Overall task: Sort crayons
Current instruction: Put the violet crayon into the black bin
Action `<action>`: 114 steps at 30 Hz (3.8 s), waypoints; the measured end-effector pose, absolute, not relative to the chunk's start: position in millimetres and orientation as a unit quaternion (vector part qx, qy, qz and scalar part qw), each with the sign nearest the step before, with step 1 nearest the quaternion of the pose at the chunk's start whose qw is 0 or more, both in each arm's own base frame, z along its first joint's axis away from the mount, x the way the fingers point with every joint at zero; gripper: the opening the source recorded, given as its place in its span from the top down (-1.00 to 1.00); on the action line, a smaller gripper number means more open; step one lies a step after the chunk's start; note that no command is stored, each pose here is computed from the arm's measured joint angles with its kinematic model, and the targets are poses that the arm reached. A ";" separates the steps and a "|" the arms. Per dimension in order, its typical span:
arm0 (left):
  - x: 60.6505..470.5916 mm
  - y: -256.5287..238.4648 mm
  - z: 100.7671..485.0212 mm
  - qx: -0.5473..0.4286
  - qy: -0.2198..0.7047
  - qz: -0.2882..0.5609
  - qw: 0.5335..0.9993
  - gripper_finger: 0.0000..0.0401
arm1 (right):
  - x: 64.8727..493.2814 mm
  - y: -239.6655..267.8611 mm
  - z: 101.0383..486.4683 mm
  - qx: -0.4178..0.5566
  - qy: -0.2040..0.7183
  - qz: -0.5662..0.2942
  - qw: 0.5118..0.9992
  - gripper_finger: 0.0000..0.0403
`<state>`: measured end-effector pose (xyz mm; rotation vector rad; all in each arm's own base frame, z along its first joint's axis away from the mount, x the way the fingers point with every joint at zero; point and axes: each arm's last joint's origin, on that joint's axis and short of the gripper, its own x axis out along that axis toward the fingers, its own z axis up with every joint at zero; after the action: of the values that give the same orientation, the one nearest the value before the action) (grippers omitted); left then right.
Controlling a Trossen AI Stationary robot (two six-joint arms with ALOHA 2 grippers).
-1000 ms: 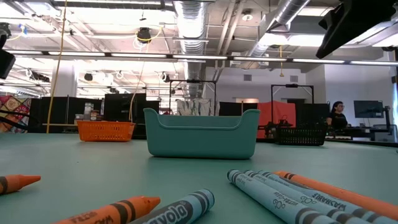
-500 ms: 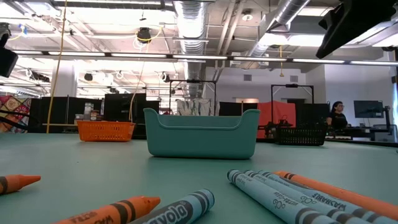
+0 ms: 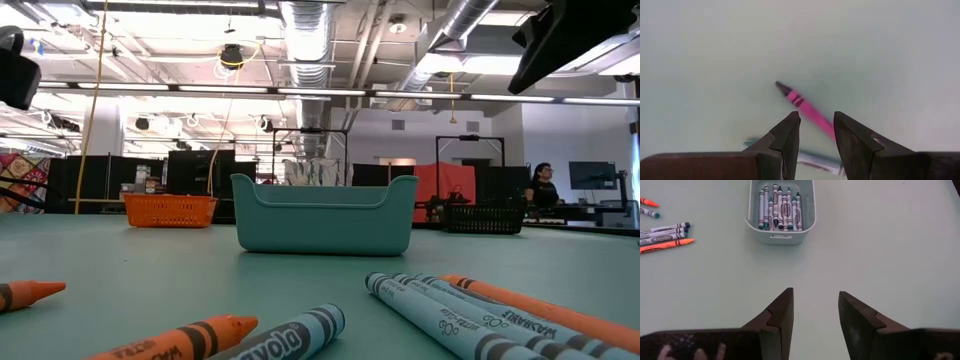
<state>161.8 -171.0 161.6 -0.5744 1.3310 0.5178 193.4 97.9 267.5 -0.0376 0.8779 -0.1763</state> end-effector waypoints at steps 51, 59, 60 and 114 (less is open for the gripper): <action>230.0 -152.4 182.4 -0.270 0.420 0.081 0.862 1.00 | 193.6 96.7 268.0 -0.052 0.417 -0.092 0.903 0.27; 262.8 -116.3 234.9 -0.120 0.345 0.057 0.929 1.00 | 195.7 97.9 269.5 -0.043 0.406 -0.089 0.908 0.27; 266.7 -111.1 239.7 -0.100 0.337 0.057 0.934 1.00 | 196.6 98.5 270.1 -0.040 0.401 -0.088 0.911 0.27; 313.4 -64.9 344.0 0.208 -0.067 -0.180 0.959 1.00 | 319.4 116.7 317.9 -0.198 0.037 0.028 0.979 0.40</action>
<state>313.4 -64.9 344.0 0.4212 -0.1358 -0.3657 319.4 116.7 317.9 -0.3997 0.0736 0.0567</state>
